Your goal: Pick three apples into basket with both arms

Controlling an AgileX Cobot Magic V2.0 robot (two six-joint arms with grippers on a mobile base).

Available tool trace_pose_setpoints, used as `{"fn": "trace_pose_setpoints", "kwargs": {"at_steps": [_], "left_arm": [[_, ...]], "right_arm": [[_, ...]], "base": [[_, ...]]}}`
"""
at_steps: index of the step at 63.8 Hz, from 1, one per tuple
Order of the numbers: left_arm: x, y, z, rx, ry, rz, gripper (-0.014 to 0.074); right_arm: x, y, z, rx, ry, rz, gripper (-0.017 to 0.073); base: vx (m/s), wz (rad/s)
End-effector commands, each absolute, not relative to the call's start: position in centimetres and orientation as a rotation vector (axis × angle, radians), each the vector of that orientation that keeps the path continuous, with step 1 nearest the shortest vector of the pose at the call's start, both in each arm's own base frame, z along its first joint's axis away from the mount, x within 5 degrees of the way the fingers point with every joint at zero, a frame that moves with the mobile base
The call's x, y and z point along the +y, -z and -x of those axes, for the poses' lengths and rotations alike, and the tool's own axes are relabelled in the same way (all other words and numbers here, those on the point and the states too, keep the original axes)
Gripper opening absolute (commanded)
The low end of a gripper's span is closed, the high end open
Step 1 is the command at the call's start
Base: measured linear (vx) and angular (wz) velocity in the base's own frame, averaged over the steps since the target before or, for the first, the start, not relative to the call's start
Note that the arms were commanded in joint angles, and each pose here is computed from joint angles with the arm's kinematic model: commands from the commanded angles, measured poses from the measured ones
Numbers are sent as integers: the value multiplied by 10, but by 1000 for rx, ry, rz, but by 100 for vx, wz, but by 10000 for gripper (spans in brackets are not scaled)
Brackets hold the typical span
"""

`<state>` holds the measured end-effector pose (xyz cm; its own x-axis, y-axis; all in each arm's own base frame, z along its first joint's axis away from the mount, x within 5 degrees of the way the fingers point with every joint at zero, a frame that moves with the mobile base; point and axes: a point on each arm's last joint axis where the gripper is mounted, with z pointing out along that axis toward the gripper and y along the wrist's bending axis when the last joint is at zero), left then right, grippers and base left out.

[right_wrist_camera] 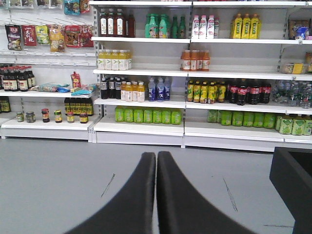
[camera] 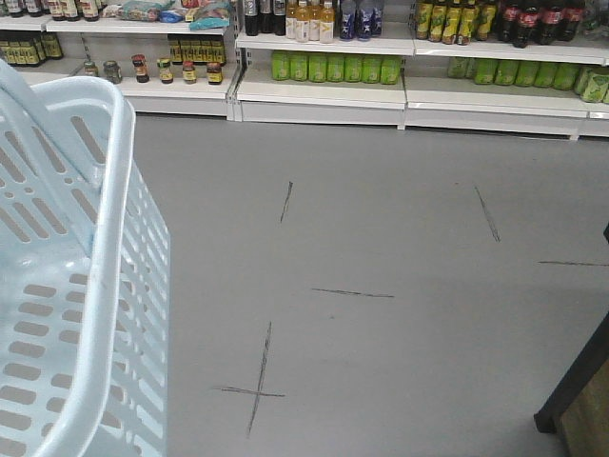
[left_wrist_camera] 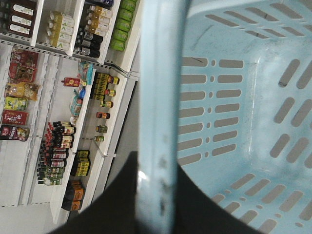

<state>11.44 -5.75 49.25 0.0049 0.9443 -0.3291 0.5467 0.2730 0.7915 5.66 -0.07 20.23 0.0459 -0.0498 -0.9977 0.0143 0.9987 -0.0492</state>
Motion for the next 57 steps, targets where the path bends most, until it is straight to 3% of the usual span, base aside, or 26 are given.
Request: {"fn": "trace_pose_setpoints", "kwargs": {"at_steps": [1,57], "left_arm": [[-55,-507,-113,1577,-580,-1317,-8],[-55,-507,-113,1577,-580,-1317,-8]], "right_arm": [[-1,-205,-56,1452,62,26,-9],[-1,-205,-56,1452,62,26,-9]], "base": [[14,5],[13,1]]}}
